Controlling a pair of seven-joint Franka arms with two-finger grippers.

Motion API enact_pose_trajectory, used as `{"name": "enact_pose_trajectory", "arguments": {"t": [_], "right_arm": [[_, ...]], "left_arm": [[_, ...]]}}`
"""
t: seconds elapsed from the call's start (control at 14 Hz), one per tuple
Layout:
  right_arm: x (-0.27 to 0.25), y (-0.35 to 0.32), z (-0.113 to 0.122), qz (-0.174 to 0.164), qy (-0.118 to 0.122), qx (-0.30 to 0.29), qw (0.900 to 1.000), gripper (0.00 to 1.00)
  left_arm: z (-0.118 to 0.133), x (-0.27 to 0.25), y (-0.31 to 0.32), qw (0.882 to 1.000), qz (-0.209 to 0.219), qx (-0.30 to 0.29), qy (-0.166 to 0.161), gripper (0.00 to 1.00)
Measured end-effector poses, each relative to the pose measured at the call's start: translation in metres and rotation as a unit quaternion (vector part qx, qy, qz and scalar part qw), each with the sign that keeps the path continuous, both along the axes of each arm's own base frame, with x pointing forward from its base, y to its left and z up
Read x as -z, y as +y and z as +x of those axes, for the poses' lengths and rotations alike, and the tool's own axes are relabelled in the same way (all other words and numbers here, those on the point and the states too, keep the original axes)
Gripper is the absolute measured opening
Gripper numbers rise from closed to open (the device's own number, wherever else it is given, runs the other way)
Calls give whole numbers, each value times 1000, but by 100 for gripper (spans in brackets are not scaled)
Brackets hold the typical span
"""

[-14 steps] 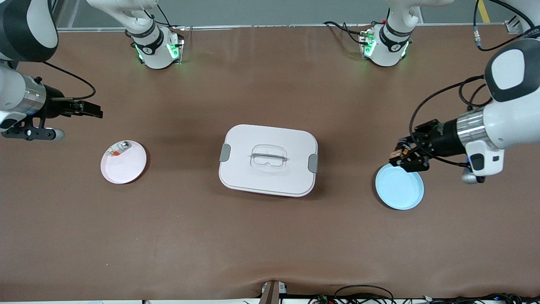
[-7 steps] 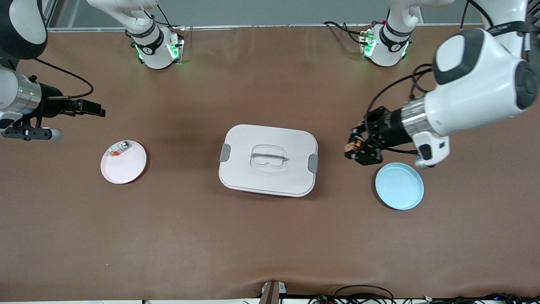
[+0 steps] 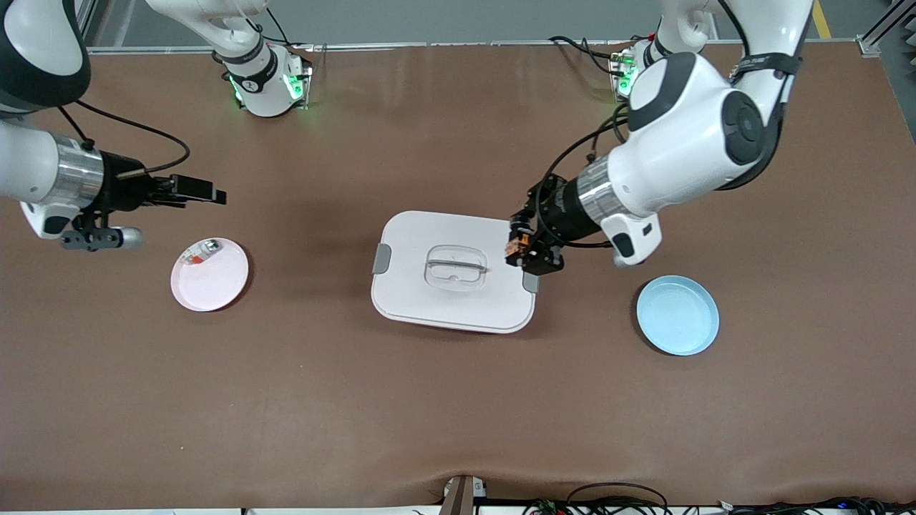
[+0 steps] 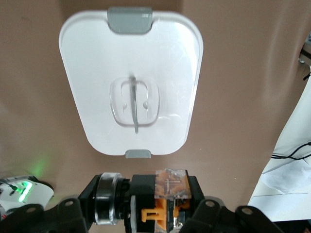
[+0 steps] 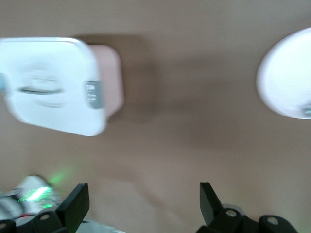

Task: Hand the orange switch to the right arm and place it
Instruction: 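Carry the switch over the white box toward the right gripper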

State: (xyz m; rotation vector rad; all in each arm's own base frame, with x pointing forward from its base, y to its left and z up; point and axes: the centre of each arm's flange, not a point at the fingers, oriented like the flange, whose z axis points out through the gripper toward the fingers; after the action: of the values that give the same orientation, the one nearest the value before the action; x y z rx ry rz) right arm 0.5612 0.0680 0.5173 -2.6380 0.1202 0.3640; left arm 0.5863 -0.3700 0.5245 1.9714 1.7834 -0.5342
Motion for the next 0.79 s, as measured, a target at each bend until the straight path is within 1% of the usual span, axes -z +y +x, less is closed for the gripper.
{"name": "enact_pose_trajectory", "arguments": {"t": [0.07, 0.21, 0.36, 0.43, 0.57, 0.79], "right_arm": [[8, 7, 1, 26, -6, 6, 1000, 100], [25, 25, 1, 67, -18, 8, 998, 100], [33, 48, -3, 107, -26, 9, 994, 100], [34, 59, -5, 126, -34, -1, 992, 100], [31, 80, -7, 161, -64, -22, 985, 100], [27, 117, -8, 185, -109, -37, 976, 100]], "left_arm": [[-4, 2, -12, 1000, -3, -12, 4, 72], [-12, 7, -34, 999, -11, -36, 13, 72], [-19, 13, -51, 999, -13, -42, 18, 72], [-23, 15, -58, 999, -15, -39, 18, 72], [-34, 16, -75, 999, -18, -29, 13, 72], [-53, 10, -101, 999, -26, -21, 7, 72]]}}
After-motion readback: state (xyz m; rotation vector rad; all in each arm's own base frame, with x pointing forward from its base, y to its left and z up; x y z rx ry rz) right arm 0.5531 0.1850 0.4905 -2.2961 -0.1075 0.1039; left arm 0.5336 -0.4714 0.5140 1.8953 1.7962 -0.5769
